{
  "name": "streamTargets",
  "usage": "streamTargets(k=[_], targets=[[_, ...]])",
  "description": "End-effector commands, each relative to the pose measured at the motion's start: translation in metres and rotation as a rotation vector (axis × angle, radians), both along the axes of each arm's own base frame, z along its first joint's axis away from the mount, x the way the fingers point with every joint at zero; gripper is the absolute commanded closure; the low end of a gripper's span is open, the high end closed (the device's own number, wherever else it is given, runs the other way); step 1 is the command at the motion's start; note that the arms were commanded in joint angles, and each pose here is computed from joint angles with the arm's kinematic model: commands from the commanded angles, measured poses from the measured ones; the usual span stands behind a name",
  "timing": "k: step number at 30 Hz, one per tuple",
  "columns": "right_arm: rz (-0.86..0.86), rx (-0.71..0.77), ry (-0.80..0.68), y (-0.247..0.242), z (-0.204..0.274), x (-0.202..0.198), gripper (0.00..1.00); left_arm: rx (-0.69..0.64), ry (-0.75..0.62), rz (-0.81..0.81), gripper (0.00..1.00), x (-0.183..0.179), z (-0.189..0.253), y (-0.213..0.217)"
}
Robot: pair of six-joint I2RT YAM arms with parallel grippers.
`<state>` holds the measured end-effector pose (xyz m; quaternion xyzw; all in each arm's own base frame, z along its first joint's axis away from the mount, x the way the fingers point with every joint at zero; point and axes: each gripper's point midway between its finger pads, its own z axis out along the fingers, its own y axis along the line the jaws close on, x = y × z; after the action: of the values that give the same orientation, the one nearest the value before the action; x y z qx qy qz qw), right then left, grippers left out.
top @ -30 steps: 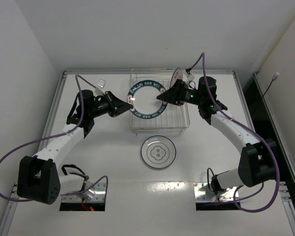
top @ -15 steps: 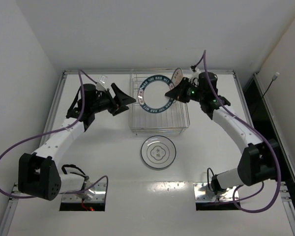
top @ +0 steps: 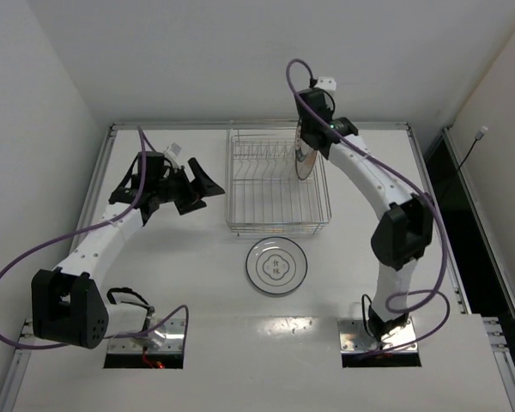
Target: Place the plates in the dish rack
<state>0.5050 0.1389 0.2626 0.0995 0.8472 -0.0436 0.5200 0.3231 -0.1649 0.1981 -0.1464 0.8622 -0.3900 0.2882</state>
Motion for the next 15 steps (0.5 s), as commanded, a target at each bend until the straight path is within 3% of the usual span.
streamTargets(k=[1,7,15], targets=[[-0.106,-0.208,0.015,-0.026,-0.002,0.007,1.0,0.031,-0.016,0.004,0.22,0.001,0.001,0.009],[-0.114,-0.251,0.053,-0.022,-0.03,0.023,1.0,0.032,-0.015,-0.001,0.22,0.001,0.0,0.015],[0.014,-0.232,0.193,0.003,-0.097,0.03,1.0,0.028,-0.006,0.001,0.22,0.0,0.0,0.017]])
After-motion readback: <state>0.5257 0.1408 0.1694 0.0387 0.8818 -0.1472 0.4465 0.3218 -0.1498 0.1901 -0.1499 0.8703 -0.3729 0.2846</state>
